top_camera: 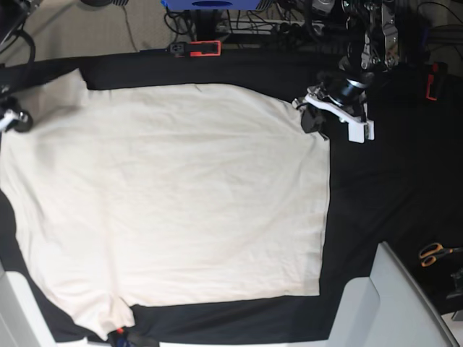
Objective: Fold the T-shirt properly
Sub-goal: 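Lift and pull the shirt edge toward the arms with both grippers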
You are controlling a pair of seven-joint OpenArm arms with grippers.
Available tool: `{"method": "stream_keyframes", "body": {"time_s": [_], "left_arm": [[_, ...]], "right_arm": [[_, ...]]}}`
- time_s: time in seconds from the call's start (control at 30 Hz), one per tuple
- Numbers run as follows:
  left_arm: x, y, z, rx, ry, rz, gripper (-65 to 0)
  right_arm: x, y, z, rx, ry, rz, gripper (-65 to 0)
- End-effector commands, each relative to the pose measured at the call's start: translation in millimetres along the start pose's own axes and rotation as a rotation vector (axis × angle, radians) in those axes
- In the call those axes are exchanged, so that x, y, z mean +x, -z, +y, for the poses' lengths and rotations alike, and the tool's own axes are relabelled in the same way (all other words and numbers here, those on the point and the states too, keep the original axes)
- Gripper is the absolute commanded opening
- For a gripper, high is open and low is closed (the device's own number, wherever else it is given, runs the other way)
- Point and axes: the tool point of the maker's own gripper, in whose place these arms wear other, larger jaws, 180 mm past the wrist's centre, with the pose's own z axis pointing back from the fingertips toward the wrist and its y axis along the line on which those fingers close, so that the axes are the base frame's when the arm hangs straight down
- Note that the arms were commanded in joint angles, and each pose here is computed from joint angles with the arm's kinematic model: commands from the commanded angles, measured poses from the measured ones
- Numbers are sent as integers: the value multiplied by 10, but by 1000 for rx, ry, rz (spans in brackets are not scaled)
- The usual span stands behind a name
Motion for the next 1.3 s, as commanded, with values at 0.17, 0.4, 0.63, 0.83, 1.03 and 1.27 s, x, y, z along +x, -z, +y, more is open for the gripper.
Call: {"method": "stream_keyframes", "body": {"time_s": [0.17,0.4,0.63,0.83,1.03,1.27], "left_arm": [[221,52,-1,17,-17,-55,-650],[421,127,38,40,-18,-88,-650],[466,309,115,48,-32,-71,-650],[594,394,98,42,-33,-88,-650],[687,514,124,60,5,-58,-650],[778,565,151,94,72,-59,-650]], "right_arm": [[421,-26,-64,8,-43,-40,-648],[727,80,-102,34,-46,-76,-648],[948,203,-100,55,-57,-89,-648],[1097,397,55,97,-70,-93,-648],[1219,500,140,116,-78,-103,-648],[1366,563,159,124,-68,-141,-648]]}}
